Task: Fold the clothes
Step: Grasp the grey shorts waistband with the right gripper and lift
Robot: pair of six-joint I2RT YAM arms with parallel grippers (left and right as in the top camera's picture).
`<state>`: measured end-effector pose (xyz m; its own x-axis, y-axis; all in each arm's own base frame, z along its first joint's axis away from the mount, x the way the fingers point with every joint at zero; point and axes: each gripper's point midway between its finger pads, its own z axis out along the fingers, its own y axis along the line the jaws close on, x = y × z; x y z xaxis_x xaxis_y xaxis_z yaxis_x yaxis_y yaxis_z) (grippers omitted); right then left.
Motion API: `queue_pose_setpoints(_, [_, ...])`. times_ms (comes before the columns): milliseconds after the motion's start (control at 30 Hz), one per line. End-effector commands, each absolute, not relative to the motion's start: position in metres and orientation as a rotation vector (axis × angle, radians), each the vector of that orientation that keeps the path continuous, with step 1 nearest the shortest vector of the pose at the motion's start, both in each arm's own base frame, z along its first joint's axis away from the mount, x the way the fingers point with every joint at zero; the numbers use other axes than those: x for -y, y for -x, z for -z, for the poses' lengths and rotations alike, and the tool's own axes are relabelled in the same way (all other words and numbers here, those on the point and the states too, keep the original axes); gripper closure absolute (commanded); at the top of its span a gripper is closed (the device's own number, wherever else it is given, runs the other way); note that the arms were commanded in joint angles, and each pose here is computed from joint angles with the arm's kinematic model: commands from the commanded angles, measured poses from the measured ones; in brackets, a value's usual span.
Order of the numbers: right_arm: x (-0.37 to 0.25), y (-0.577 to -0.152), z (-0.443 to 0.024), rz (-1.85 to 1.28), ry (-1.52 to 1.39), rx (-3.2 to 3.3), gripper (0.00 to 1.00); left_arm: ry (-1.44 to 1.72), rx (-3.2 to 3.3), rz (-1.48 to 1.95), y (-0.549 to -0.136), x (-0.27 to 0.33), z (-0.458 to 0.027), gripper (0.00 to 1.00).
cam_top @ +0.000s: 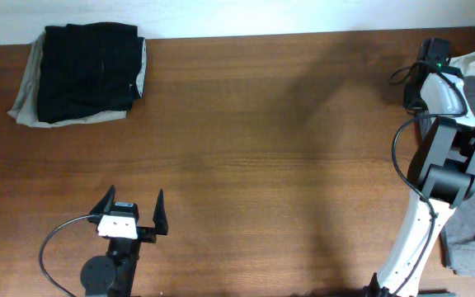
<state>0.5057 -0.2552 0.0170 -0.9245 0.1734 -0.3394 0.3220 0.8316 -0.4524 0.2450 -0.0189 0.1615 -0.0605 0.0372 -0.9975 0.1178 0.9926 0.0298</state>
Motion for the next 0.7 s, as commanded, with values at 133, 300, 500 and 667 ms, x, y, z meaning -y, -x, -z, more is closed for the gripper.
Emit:
queue_pose_setpoints(133, [0.274, -0.510, -0.067, 0.790, -0.605, -2.569, 0.96, -0.132, -1.631, 0.054, -0.245, 0.018, -0.160, 0.01])
queue_pose_setpoints(300, [0.274, -0.507, -0.108, 0.780, -0.659, -2.494, 0.96, -0.132, -1.631, 0.054, -0.245, 0.018, -0.160, 0.01])
queue_pose_setpoints(500, [0.272, -0.497, -0.164, 0.744, -0.747, -2.384, 0.96, -0.132, -1.631, 0.054, -0.245, 0.018, -0.160, 0.01])
queue_pose_setpoints(667, [0.256, -0.483, -0.226, 0.709, -0.758, -2.292, 0.96, -0.132, -1.632, 0.054, -0.245, 0.018, -0.160, 0.01])
